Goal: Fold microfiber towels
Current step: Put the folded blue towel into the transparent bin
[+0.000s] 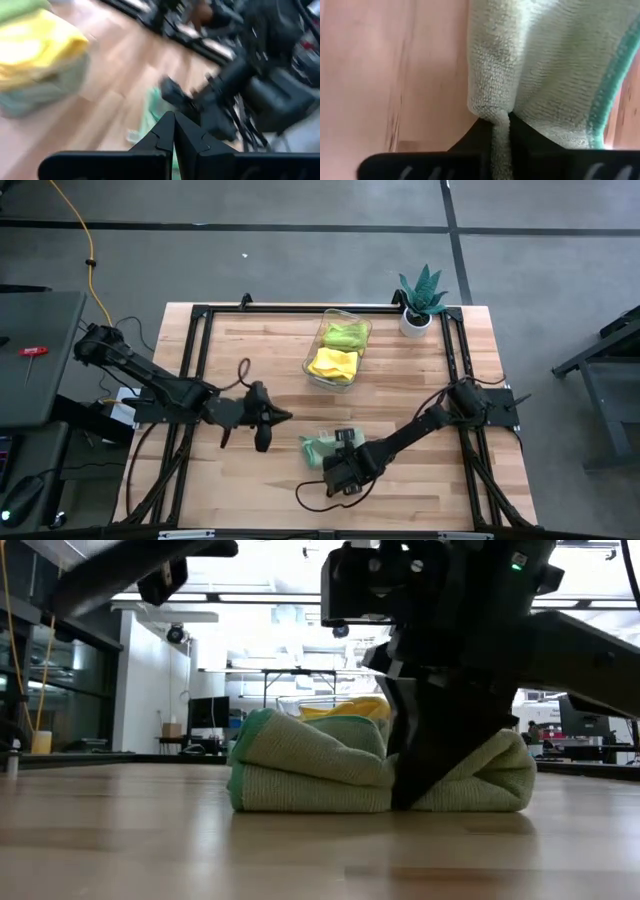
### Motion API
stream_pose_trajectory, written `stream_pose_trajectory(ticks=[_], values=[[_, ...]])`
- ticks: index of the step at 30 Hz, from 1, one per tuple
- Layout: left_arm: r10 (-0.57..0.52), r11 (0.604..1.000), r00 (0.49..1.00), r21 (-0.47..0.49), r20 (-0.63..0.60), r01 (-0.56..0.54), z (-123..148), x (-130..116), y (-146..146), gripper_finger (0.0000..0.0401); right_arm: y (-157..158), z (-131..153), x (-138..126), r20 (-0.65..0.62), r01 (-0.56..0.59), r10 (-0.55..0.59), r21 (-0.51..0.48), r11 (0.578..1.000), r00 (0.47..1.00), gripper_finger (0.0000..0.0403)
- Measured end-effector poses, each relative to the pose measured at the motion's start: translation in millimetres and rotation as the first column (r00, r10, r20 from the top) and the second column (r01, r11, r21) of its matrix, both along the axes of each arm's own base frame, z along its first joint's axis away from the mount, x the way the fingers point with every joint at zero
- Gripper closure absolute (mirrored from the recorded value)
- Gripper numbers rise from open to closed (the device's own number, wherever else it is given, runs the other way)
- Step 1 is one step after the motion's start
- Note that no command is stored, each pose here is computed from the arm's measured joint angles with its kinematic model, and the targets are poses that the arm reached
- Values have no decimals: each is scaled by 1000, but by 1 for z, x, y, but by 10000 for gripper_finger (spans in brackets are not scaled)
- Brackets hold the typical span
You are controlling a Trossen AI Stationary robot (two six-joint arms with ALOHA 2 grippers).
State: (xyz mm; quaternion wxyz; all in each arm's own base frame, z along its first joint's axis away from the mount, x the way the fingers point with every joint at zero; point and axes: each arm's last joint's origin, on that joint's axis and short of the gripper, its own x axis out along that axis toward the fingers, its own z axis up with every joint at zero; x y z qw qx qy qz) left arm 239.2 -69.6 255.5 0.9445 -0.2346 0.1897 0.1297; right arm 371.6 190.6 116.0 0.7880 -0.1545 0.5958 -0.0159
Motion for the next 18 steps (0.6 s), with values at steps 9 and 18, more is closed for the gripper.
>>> stream_pose_trajectory(ticks=[9,18], values=[[102,993,983,48,154,-111,35,-27,14,401,-15,25,-2,-21,133,-131,136,982,991,397],[143,989,951,-1,275,-149,61,-56,23,401,-67,111,-1,63,42,-76,424,904,995,401]])
